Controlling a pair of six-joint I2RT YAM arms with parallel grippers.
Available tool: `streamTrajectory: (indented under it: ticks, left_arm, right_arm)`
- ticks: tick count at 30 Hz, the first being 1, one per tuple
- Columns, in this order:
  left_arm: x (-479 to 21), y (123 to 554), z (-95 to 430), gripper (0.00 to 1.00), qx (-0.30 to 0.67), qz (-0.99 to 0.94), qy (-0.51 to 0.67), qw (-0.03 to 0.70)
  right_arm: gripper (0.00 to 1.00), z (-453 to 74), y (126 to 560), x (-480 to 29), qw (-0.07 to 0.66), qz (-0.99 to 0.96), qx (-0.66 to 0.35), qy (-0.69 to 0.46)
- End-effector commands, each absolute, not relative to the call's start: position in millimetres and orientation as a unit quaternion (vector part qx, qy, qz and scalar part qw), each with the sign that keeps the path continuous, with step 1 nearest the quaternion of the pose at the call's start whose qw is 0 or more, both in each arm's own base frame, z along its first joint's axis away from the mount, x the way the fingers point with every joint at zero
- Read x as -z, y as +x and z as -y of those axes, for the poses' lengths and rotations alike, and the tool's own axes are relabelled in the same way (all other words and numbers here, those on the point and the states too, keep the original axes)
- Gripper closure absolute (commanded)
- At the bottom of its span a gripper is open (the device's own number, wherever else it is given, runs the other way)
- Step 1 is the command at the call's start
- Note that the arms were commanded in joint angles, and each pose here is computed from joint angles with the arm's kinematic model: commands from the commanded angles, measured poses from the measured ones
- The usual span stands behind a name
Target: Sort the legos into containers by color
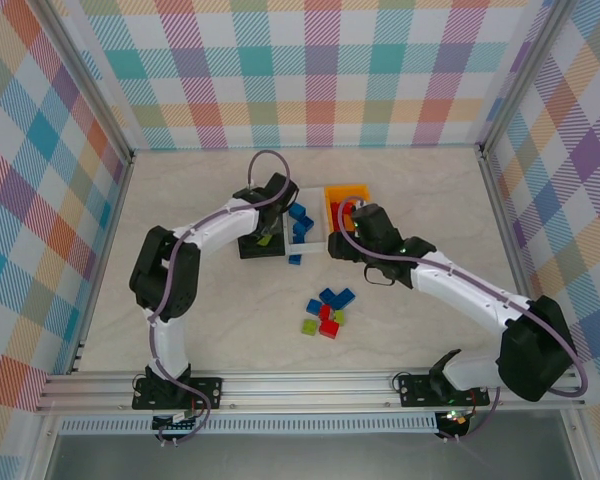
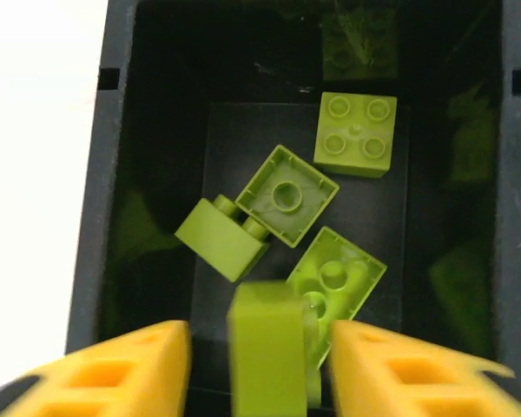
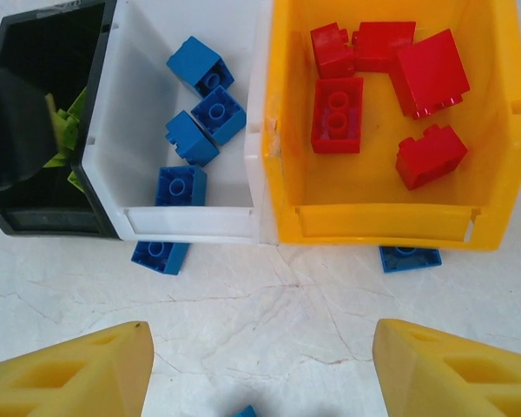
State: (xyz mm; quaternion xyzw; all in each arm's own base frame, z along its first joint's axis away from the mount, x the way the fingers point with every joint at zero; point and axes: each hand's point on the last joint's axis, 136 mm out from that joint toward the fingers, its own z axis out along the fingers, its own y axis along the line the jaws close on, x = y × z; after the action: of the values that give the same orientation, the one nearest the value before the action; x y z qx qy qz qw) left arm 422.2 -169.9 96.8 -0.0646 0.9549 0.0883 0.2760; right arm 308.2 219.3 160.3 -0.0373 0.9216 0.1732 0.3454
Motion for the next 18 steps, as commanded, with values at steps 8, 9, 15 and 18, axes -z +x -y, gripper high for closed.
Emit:
streamTrajectory:
  ticks: [8, 9, 15, 18]
  left_arm:
    - [-188, 397, 195, 0.04, 0.02, -0.938, -0.059, 0.342]
    - [-195, 387, 198, 0.01, 0.035, -0.935, -0.055, 0.348]
    - [-190, 320, 203, 0.0, 0.101, -0.934, -0.053, 0.338]
    - [-178, 291, 186, 0.0, 0.12, -0.934, -0.075, 0.329]
  right_arm:
    - [0.3, -217, 277, -127, 0.274, -0.942, -0.185, -0.056]
    - [0.3, -218, 272, -121, 0.257, -0.946, -0.187, -0.062]
    - [0.31, -218, 242, -88, 0.188, -0.964, -0.168, -0.081]
    - [0.33, -224, 223, -74, 0.158, -0.967, -0.169, -0.104]
